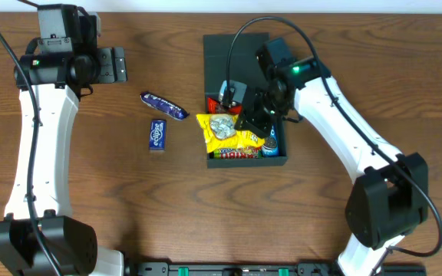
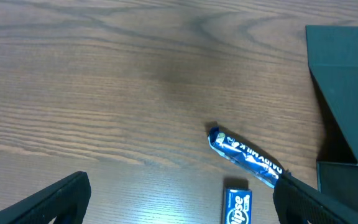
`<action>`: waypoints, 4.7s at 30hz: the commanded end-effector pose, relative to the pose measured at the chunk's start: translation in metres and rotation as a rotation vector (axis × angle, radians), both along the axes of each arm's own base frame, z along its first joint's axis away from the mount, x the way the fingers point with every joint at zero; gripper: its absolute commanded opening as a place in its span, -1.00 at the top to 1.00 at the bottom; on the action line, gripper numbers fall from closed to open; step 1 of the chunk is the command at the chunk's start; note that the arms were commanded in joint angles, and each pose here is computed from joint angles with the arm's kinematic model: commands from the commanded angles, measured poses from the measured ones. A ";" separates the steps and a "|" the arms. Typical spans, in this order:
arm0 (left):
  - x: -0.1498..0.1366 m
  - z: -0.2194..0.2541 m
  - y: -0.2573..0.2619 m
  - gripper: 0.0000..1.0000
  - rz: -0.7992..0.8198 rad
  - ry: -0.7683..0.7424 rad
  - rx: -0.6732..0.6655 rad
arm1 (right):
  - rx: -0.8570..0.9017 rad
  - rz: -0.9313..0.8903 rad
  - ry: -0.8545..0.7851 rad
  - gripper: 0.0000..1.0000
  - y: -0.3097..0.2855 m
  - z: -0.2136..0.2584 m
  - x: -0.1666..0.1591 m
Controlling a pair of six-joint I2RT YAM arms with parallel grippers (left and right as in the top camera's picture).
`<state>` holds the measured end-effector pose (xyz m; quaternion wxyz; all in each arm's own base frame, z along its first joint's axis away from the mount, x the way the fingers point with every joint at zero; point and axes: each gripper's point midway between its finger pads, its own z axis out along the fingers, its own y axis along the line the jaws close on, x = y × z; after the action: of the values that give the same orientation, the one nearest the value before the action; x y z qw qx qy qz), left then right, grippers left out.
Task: Pack container
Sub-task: 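Carry the yellow Hacks bag into the box and lower it, then press the yellow bag down into the box with the right gripper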
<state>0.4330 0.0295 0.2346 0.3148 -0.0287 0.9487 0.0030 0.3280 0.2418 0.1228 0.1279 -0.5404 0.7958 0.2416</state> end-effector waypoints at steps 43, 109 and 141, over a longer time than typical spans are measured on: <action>0.002 0.002 0.002 -0.90 0.000 -0.005 0.010 | 0.059 -0.086 -0.161 0.97 0.017 0.032 0.018; 0.004 0.004 0.002 -0.90 0.000 -0.017 0.010 | -0.099 -0.167 -0.042 -0.46 -0.002 -0.029 0.010; 0.004 0.004 0.002 -0.91 0.000 -0.017 0.011 | 0.000 0.015 0.049 0.99 0.043 -0.062 -0.026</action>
<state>0.4358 0.0297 0.2367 0.3217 -0.0283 0.9464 0.0032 0.3112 0.2841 0.0869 0.1393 -0.5364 0.7953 0.2456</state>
